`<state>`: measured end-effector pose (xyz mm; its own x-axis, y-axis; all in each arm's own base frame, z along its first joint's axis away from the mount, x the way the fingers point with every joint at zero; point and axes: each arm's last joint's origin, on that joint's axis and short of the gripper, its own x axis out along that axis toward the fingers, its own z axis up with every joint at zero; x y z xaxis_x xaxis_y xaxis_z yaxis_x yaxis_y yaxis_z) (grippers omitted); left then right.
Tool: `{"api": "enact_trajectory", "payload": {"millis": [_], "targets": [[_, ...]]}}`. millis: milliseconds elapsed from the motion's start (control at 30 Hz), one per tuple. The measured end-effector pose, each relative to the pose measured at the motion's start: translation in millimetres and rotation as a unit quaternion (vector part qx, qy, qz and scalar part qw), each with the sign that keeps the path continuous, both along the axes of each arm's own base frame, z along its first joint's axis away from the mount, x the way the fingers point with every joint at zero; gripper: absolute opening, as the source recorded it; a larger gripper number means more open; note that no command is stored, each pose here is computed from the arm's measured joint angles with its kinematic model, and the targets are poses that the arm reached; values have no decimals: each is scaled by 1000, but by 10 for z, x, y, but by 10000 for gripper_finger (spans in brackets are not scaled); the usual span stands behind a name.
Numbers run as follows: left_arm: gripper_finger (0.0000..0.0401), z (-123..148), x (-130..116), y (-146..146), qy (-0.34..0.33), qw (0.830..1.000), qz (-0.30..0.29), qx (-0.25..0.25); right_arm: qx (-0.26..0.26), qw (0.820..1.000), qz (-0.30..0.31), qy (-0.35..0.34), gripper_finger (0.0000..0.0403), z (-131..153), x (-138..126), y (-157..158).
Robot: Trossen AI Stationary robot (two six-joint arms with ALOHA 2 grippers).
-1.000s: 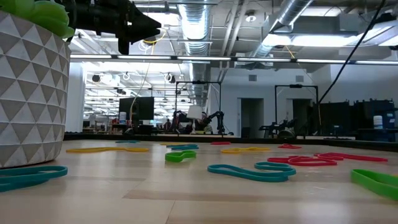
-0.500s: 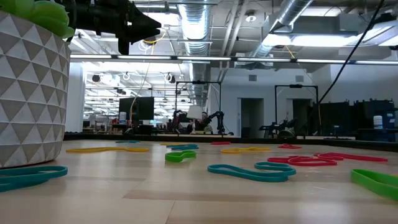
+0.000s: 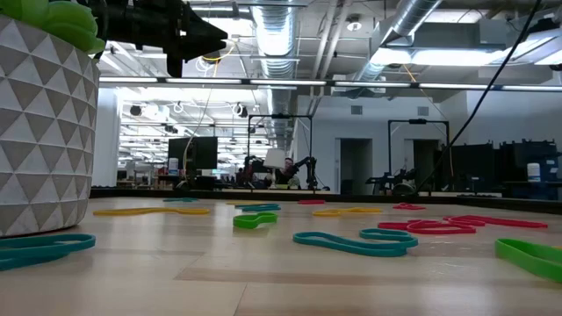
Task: Pick and place items into bin
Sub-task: Put the blue rubber band into the white bin
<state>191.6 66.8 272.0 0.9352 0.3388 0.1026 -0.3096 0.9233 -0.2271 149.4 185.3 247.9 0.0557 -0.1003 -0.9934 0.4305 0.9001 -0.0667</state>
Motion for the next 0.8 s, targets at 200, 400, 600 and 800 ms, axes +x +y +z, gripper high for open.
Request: {"api": "enact_trajectory", "payload": {"millis": [200,400,600,800], "targets": [[89,0,0,0,-1,1000,0,-2,-5,991,84,-107,92,82,378,-94],[89,0,0,0,-1,1000,0,-2,15,943,210,-258,91,136,920,-176],[89,-4,1,0,3,1000,0,0,41,927,304,-217,91,-258,1360,-268],[89,-9,2,1,6,1000,0,3,84,905,374,-184,91,-543,1720,-182]]}}
